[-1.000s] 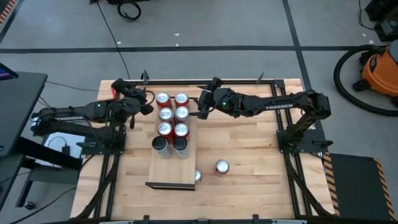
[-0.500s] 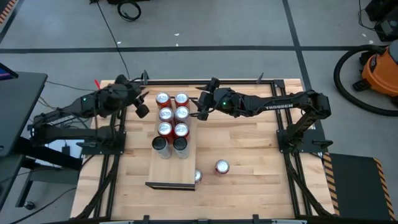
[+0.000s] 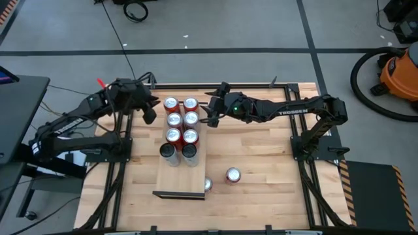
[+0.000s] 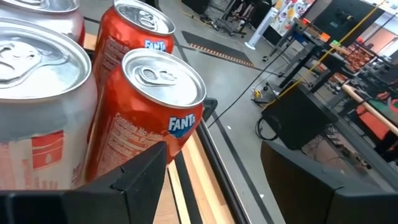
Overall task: Place canned beverage on shelf
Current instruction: Adjust the soda cans on the shelf
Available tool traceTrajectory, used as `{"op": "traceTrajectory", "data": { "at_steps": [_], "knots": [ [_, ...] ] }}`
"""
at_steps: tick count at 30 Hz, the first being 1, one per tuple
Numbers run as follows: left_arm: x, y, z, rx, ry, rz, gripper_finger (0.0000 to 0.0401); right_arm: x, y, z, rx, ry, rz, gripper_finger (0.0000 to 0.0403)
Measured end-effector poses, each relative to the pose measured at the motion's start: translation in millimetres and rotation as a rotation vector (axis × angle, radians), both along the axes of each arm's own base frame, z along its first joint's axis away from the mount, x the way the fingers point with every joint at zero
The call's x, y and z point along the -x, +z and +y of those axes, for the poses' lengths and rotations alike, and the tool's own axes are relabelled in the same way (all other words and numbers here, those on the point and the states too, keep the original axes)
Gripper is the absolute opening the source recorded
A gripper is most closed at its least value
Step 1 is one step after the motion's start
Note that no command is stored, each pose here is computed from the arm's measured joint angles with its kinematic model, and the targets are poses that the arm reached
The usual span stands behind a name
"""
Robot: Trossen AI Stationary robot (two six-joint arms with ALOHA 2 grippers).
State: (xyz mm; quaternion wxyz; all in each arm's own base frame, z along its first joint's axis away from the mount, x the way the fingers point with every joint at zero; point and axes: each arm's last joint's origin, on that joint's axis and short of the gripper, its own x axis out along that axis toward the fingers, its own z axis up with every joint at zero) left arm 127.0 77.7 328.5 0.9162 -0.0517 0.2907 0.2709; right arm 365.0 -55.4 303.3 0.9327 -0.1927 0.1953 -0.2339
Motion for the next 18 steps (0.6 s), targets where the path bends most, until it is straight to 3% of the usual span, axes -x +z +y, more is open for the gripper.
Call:
{"op": "traceTrajectory", "data": {
  "at_steps": [18],
  "knots": [
    [-30,-14,7,0.035,-0.054,0.064,0.0079,-2,-5,0,-0.052,0.008,-0.011,0.027]
  ]
}}
